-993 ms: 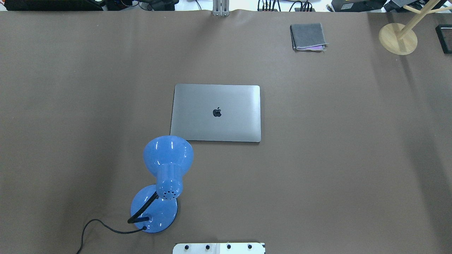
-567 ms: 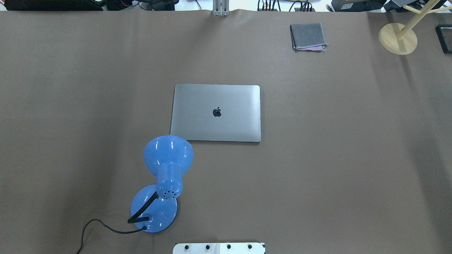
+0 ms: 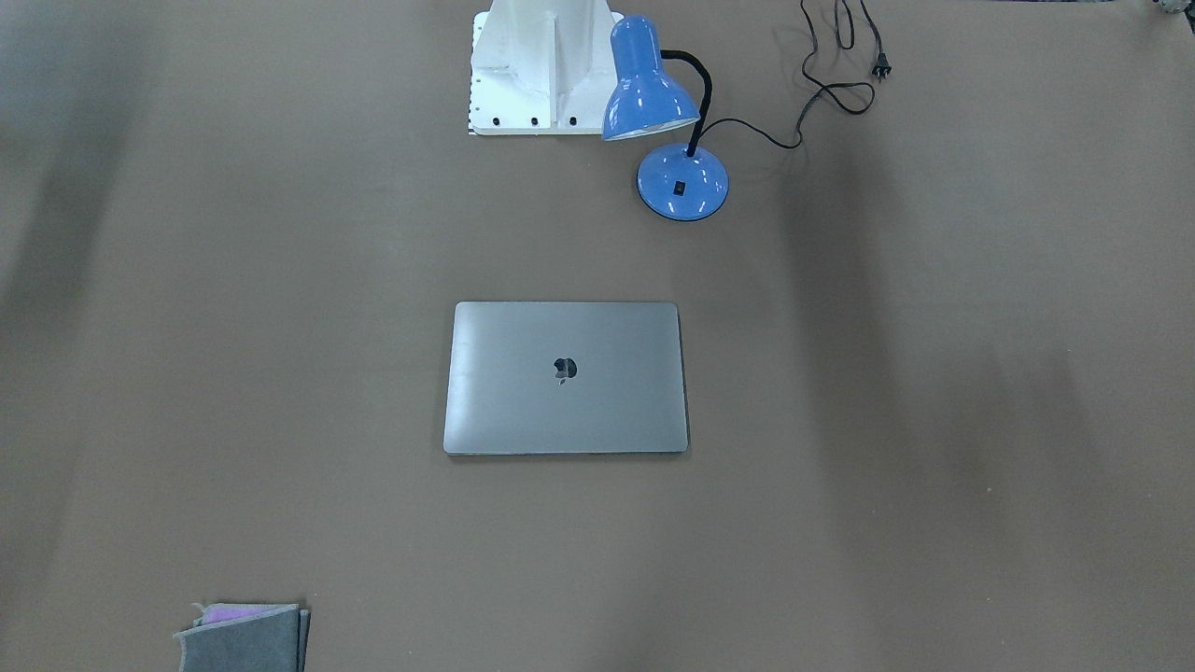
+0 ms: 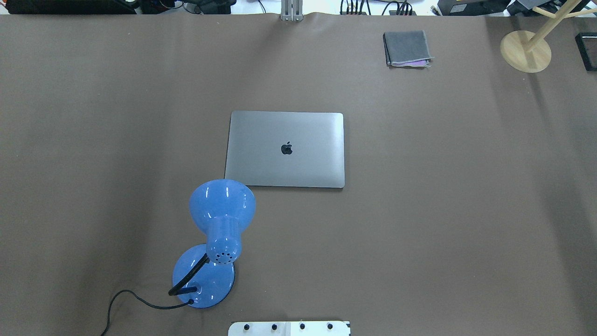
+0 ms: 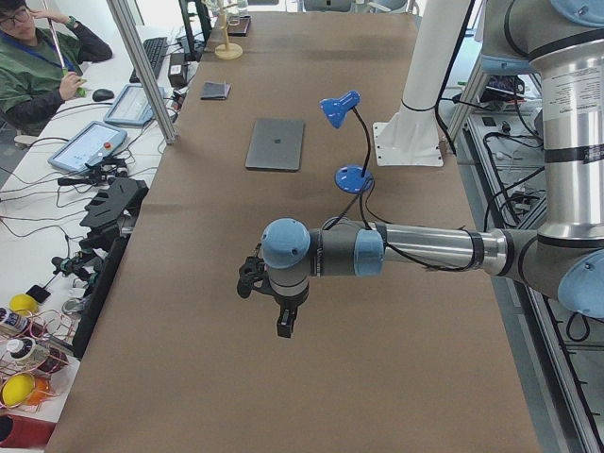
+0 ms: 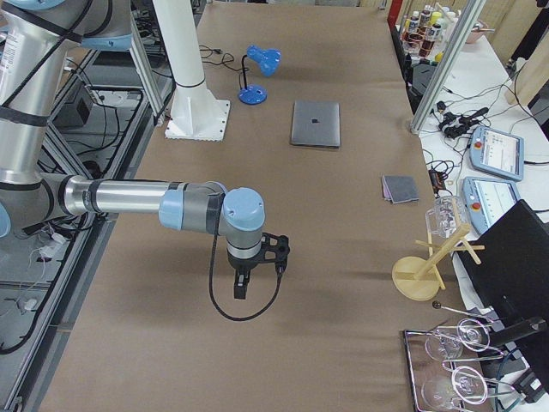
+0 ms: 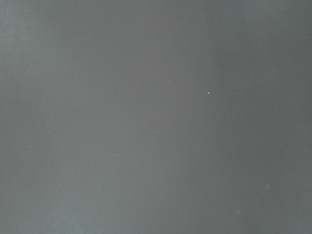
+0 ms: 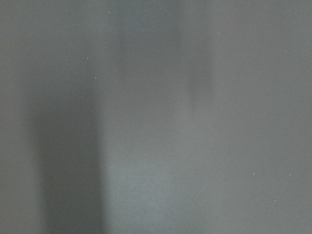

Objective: Close laptop

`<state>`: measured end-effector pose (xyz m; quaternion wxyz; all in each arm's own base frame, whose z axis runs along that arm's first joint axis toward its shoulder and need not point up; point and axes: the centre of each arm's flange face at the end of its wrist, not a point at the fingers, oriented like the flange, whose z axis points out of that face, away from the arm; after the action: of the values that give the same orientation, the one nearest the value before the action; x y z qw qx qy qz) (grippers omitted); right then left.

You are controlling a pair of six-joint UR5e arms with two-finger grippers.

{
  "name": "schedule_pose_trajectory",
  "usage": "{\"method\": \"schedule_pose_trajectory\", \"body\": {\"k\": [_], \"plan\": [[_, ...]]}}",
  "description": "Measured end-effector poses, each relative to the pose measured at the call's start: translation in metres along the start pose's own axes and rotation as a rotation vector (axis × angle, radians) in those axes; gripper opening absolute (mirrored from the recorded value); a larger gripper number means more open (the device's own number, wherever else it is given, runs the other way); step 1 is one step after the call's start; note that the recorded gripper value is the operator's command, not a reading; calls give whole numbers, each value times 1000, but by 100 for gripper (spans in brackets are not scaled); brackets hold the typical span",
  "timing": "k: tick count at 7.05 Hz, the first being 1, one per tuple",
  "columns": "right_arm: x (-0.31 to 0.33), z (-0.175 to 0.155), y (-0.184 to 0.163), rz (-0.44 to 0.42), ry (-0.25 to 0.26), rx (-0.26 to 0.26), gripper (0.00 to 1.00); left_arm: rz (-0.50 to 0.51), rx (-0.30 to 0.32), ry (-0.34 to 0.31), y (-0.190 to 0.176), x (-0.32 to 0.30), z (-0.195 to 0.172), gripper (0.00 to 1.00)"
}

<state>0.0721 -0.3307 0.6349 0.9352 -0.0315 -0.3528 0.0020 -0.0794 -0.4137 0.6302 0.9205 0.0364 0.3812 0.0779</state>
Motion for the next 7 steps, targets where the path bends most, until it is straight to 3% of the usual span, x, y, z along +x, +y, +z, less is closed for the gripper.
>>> {"method": "schedule_pose_trajectory", "body": {"k": [2,5,7], "plan": [[-7,5,-1,-11,-34,-12,100,14,2,-53,7,-6,2,98],[-16,10,-3,-35,-45,-27,100,-11,-21,-50,33,-14,14,98],[-20,7,-5,-58,-46,-7,100,-10,-20,-50,38,-12,13,98]]}}
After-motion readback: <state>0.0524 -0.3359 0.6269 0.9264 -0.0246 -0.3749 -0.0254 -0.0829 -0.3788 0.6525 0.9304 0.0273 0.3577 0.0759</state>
